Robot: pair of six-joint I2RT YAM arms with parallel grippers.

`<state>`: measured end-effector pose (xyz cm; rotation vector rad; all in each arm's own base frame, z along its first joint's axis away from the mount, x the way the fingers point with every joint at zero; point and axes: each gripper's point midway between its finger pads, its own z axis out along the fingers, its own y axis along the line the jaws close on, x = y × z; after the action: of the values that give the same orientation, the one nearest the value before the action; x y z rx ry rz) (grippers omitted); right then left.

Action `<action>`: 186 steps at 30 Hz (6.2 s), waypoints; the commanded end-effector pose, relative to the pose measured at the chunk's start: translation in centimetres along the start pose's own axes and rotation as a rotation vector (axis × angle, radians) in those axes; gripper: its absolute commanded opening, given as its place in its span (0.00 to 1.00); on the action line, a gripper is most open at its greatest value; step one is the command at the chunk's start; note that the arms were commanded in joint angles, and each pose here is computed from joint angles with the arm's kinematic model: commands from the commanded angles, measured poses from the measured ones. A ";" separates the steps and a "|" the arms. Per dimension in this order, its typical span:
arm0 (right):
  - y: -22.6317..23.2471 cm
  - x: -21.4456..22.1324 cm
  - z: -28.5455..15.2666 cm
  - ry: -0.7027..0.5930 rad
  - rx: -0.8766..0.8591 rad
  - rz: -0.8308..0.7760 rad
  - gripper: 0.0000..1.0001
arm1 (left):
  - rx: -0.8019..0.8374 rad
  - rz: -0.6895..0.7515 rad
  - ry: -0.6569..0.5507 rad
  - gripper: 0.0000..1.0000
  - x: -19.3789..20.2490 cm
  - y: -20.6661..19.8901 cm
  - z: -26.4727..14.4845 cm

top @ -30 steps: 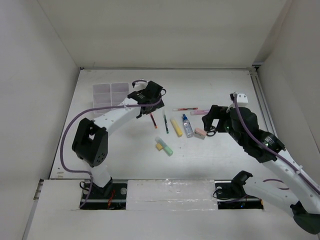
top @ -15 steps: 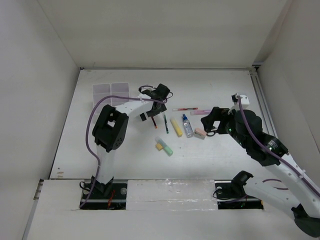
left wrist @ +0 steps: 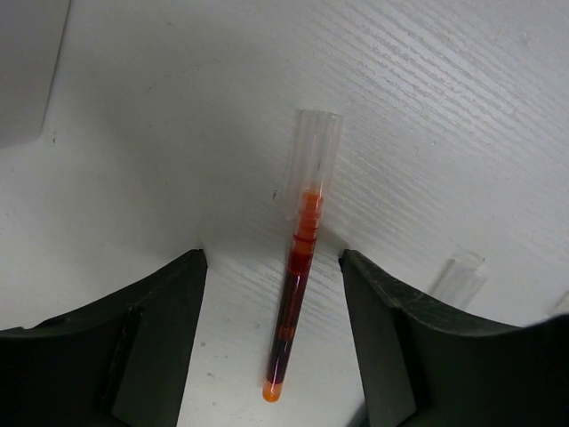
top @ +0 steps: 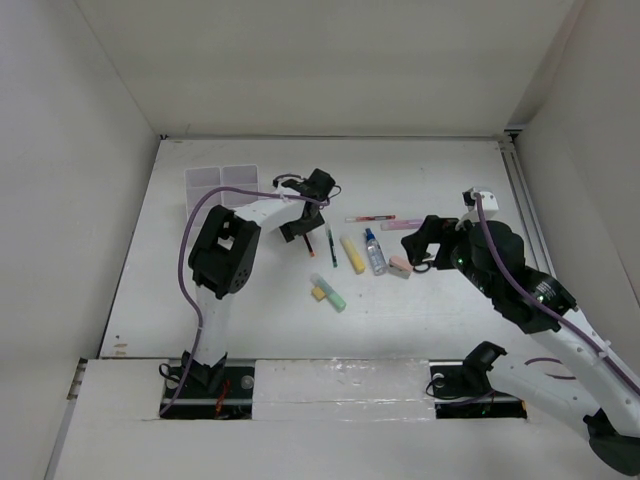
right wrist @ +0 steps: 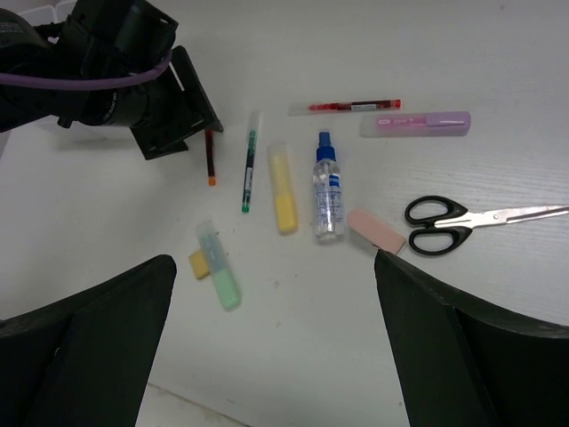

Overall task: Sort the stationery into containers
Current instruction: Pick up the pen from the center of the board, then place the pen in the storage box, then pick up the pen from the center of the board.

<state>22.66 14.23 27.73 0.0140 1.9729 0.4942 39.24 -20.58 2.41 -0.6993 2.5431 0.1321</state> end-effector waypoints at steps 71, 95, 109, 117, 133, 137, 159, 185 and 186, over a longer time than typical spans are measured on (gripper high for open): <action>3.1 0.6 1.7 -0.021 -0.172 0.001 1.00 | 0.242 -0.484 -1.055 0.00 -31.0 13.1 -18.2; 2.8 0.2 1.6 -0.031 -0.147 0.020 1.00 | 0.313 -0.491 -0.896 0.00 -28.1 7.7 -9.5; 2.5 -0.2 0.6 -0.059 -0.152 0.046 1.00 | 0.242 -0.476 -0.856 0.00 -25.9 8.2 -6.3; 2.8 -0.6 0.2 -0.088 -0.179 0.063 1.00 | 0.225 -0.480 -0.849 0.00 -25.3 8.6 -5.5; 2.9 -0.3 0.1 -0.083 -0.188 0.072 1.00 | 0.233 -0.445 -0.801 0.07 -24.0 7.7 -4.2; 2.9 -0.3 0.1 -0.083 -0.188 0.072 1.00 | 0.231 -0.429 -0.792 0.19 -23.8 7.7 -4.1; 3.2 1.7 3.7 0.020 -0.141 0.046 1.00 | 0.410 -0.490 -0.850 1.00 -24.5 7.9 -18.6; -1.6 -5.3 -4.5 -0.183 0.100 0.112 1.00 | 0.215 0.149 -0.196 0.98 -0.2 -6.6 -9.3; -1.6 -5.4 -4.7 -0.190 0.095 0.115 1.00 | 0.207 0.155 -0.192 0.98 0.0 -6.6 -8.9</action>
<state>21.83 10.49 33.01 0.2399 1.8171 0.4705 38.47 -29.35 8.62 -0.3228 2.4007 -0.0465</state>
